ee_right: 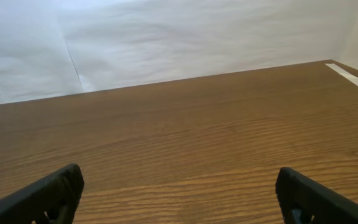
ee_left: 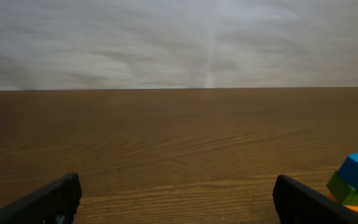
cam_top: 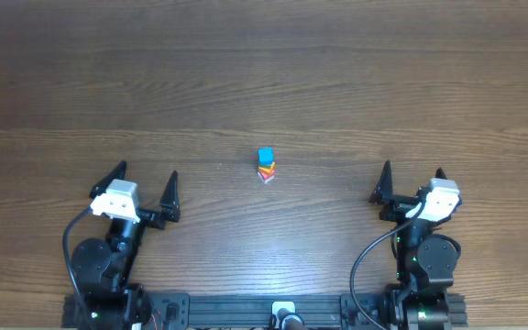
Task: Stack Cubes
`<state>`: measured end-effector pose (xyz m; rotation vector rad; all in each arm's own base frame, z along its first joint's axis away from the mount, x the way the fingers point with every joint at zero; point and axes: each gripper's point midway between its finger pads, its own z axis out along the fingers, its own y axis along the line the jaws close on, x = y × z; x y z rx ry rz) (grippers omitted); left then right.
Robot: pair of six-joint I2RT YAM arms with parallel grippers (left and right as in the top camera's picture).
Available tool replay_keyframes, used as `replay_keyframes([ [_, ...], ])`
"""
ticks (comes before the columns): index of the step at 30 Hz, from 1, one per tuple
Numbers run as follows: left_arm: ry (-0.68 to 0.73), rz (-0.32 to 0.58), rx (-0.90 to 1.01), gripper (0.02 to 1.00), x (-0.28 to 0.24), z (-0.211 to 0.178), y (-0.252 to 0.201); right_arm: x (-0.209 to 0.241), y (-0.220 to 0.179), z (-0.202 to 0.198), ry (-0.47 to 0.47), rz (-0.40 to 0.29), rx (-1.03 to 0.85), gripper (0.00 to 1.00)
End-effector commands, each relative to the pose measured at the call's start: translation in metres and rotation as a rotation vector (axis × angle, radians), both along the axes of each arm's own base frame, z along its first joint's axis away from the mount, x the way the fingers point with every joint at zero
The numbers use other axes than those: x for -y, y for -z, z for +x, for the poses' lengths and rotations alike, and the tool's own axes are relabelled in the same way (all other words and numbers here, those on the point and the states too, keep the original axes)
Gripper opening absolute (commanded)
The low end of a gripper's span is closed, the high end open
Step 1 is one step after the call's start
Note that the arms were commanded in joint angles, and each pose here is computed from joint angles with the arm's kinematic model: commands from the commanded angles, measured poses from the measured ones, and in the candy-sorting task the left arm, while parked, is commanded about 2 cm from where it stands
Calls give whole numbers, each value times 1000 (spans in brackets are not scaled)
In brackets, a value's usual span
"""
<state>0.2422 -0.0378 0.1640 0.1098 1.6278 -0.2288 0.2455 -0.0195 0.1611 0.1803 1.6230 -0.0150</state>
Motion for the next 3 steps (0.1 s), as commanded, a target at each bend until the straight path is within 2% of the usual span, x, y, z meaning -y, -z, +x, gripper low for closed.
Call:
replay_keyframes([
  [1, 4, 17, 5, 1000, 1, 0, 2, 1, 1, -1, 12, 8, 4, 991],
  [3, 4, 17, 5, 1000, 1, 0, 2, 1, 1, -1, 12, 8, 4, 991],
])
